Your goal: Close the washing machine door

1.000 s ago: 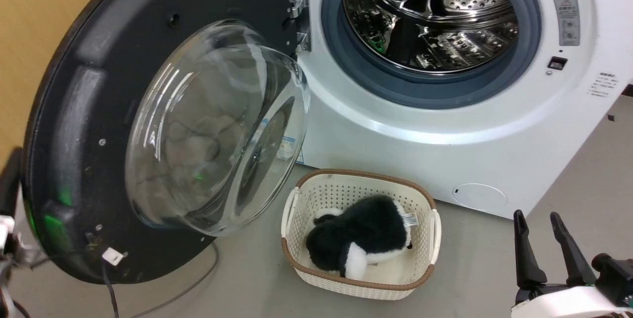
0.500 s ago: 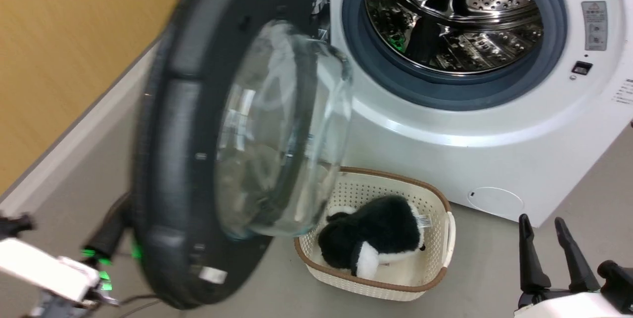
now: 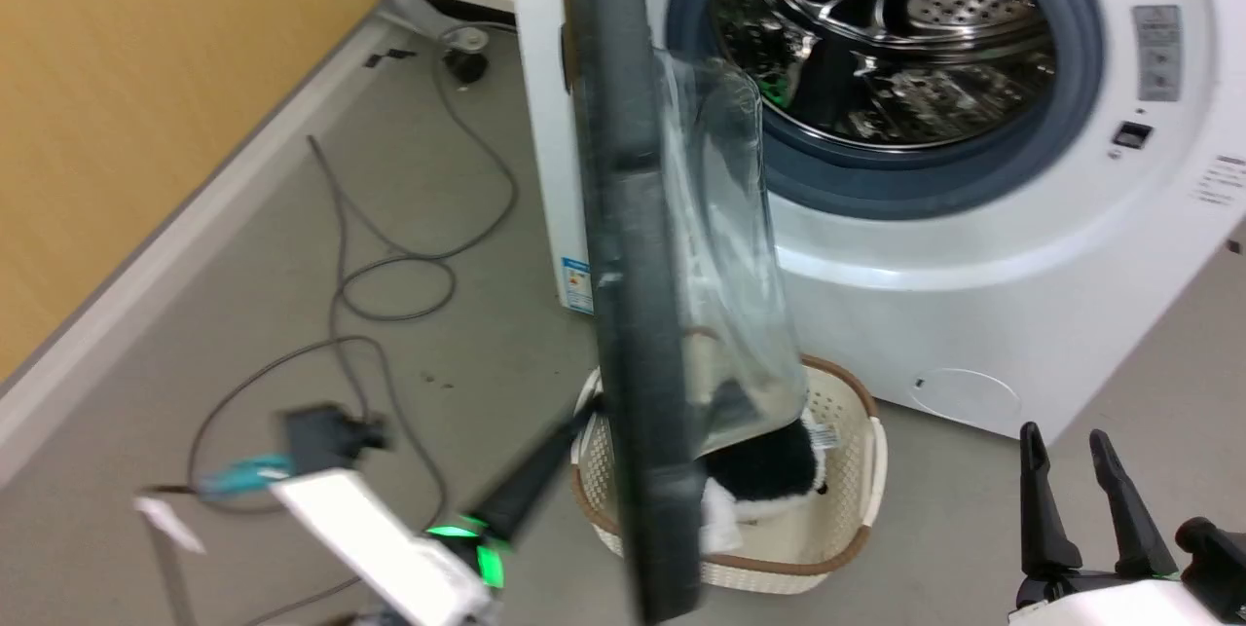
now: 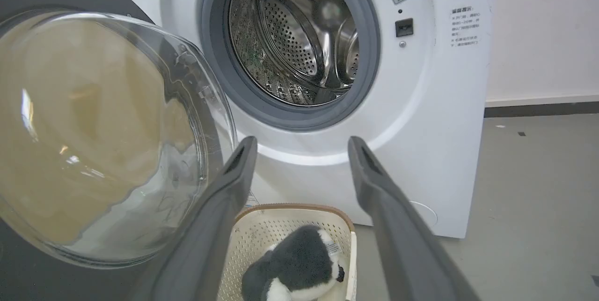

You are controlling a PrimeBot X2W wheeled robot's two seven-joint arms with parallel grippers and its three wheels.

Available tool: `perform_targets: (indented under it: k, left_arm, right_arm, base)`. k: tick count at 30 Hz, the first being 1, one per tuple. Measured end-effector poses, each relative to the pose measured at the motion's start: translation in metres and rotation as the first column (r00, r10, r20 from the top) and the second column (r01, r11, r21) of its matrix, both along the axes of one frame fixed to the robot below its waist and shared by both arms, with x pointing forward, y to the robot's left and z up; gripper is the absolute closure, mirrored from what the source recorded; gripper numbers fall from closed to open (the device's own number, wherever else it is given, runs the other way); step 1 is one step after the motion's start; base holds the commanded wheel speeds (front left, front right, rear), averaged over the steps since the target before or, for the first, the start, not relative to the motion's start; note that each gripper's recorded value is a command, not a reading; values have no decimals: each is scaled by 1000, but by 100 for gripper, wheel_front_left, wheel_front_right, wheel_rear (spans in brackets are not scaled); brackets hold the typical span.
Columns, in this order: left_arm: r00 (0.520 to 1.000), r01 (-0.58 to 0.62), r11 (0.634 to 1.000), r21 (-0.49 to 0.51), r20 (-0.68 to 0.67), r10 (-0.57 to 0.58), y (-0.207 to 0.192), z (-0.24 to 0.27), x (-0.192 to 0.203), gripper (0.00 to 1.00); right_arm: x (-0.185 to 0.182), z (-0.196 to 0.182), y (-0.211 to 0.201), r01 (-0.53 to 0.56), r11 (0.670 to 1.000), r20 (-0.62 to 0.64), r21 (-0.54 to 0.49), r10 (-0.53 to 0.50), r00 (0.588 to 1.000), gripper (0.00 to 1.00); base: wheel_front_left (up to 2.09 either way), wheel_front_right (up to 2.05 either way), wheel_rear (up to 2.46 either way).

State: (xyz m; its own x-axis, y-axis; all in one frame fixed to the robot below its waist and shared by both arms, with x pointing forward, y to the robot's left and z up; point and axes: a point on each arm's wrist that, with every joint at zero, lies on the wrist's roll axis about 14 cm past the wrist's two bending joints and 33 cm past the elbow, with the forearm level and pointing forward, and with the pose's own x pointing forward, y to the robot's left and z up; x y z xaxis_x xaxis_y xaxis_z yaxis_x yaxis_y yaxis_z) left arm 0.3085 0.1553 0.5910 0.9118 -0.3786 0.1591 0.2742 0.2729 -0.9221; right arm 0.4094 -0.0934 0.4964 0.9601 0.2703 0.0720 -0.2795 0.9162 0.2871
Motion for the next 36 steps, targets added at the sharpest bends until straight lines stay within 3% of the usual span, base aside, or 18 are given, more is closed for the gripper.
perform_targets:
  k: [8,18,29,33,36]
  left_arm:
    - [992,119,993,-24,-32,-119,-85,-21,27,100]
    - [967,240,971,-8,-81,-240,-157,-44,70,100]
    - [934,338,941,30,-132,-332,-209,-65,89,100]
    - [946,311,949,52,-116,-304,-203,-65,90,100]
    - [969,243,962,127,-76,-235,-183,-66,95,100]
  right_arm:
    - [-10,0,-27,74,997,0,-13,-74,997,0]
    - [-28,-5,-86,238,970,-8,-48,-239,971,0]
    - [-41,-16,-113,317,946,-42,-66,-320,947,0]
    - [-40,-14,-114,319,946,-35,-65,-321,946,0]
    - [-38,-8,-111,311,949,-19,-55,-312,950,0]
  base:
    - [0,0,0]
    - [0,0,0]
    - [0,0,0]
    - [0,0,0]
    - [0,0,0]
